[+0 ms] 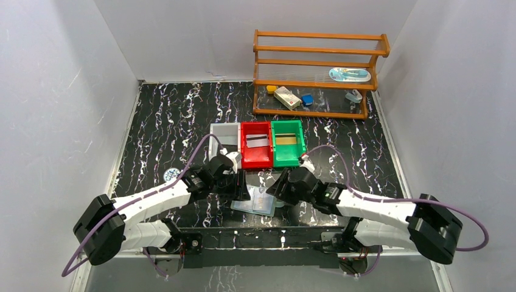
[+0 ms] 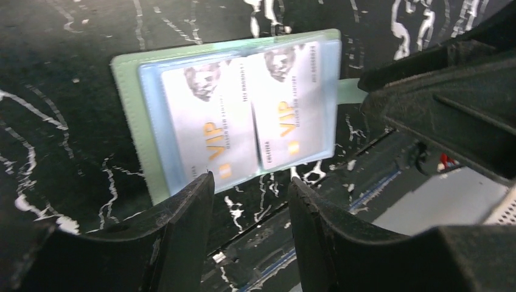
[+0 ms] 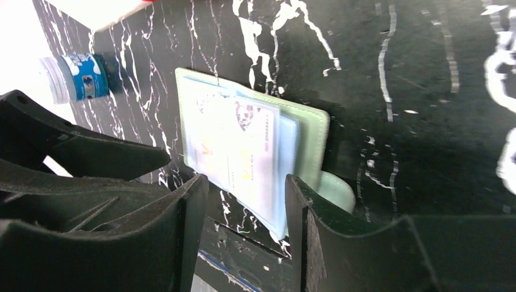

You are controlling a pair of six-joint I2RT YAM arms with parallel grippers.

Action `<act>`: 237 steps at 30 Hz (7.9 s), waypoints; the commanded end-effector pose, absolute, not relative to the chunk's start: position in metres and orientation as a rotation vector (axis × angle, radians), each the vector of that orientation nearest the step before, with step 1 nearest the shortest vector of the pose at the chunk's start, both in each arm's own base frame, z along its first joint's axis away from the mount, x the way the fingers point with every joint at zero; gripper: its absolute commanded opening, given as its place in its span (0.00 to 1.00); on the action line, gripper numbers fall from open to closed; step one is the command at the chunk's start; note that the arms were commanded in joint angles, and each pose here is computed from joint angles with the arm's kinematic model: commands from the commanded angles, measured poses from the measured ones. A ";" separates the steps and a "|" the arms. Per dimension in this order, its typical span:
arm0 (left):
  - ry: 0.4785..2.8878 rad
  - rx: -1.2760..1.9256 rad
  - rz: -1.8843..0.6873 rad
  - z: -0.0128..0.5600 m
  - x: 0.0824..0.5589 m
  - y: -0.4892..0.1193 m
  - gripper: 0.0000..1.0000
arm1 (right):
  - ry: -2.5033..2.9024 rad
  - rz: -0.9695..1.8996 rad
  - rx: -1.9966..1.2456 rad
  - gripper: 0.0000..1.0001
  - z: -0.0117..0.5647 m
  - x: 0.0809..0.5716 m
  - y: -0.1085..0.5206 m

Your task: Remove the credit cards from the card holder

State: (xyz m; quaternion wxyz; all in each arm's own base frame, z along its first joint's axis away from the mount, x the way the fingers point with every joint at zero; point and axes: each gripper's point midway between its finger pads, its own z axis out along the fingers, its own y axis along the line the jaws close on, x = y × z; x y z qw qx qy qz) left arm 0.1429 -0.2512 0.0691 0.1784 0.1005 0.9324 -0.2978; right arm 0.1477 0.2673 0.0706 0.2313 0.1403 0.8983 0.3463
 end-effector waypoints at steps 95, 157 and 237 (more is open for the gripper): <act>2.729 0.393 -0.717 0.033 0.152 -0.252 0.27 | 2.653 0.965 0.334 0.40 0.034 0.149 0.319; 2.827 0.290 -0.459 0.003 0.149 -0.217 0.22 | 2.565 1.325 0.281 0.06 0.040 0.135 0.305; 2.779 0.322 -0.522 0.020 0.151 -0.222 0.28 | 2.616 1.412 0.297 0.05 0.030 0.133 0.311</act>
